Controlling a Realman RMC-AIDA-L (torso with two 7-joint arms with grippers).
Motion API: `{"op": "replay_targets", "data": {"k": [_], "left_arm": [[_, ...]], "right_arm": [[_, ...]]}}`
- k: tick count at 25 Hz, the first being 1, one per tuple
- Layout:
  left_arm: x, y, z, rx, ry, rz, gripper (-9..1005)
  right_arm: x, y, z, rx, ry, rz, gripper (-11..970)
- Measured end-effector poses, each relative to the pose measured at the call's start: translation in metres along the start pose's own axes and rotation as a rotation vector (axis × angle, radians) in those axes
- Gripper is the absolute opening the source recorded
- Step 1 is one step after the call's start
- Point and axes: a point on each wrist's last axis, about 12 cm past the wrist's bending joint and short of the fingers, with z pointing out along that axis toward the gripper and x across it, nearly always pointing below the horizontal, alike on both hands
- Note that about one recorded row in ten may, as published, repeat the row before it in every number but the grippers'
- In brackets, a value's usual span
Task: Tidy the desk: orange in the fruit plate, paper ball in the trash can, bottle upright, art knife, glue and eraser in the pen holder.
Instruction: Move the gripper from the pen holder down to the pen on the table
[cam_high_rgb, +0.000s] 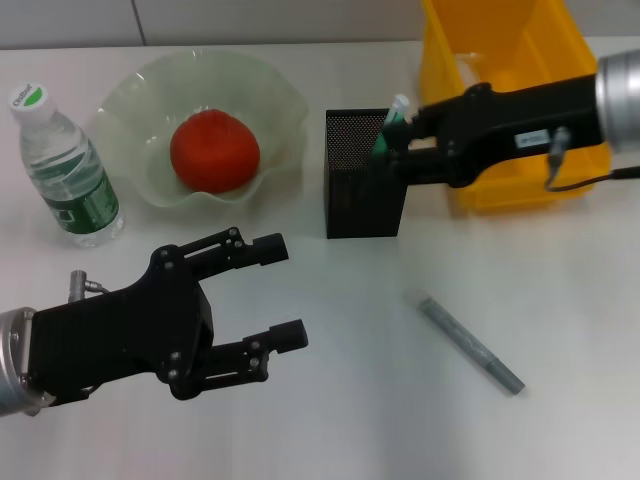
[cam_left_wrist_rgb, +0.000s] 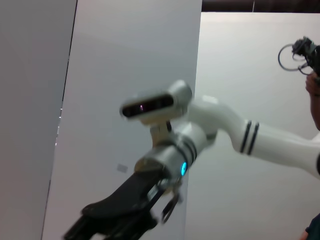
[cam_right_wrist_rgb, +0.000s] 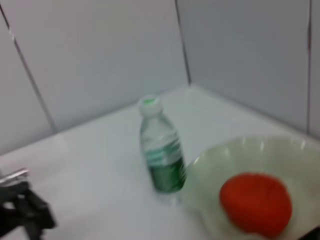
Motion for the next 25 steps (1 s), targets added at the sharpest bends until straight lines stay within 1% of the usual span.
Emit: {"op": "replay_targets", "data": {"k": [3, 4, 5, 8, 9, 10, 14, 16, 19, 25], "left_arm": [[0.0, 0.0, 0.0, 0.001, 0.001, 0.0, 755], [0.0, 0.0, 0.0, 0.001, 0.001, 0.0, 755], [0.0, 0.0, 0.0, 0.001, 0.001, 0.0, 755], [0.0, 0.0, 0.0, 0.003, 0.001, 0.001, 755], [0.0, 0.0, 0.001, 0.004, 0.001, 0.002, 755], [0.0, 0.0, 0.001, 0.005, 0.002, 0.002, 755], [-0.001, 0.001, 0.002, 0.008, 0.001, 0.002, 755], [-0.001, 0.001, 0.002, 0.008, 0.001, 0.001, 755], [-0.001, 0.001, 0.002, 0.009, 0.001, 0.002, 755], [-0.001, 0.001, 0.002, 0.01, 0.002, 0.002, 755]], "right_arm": [[-0.024, 0.007, -0.012, 0.013, 0.135, 0.031, 449], [-0.035, 0.011, -0.014, 0.039, 0.238, 0.037, 449], [-0.035, 0.011, -0.014, 0.039, 0.238, 0.037, 449], [-0.049, 0.013, -0.012, 0.098, 0.407, 0.068, 448], [-0.054, 0.014, -0.007, 0.123, 0.507, 0.088, 448], [-0.054, 0.014, -0.007, 0.123, 0.507, 0.088, 449], [-0.051, 0.014, 0.015, 0.157, 0.717, 0.124, 449], [-0.046, 0.013, 0.026, 0.176, 0.806, 0.14, 450], [-0.036, 0.011, 0.043, 0.172, 0.916, 0.173, 450], [-0.029, 0.009, 0.053, 0.179, 0.952, 0.203, 448]]}}
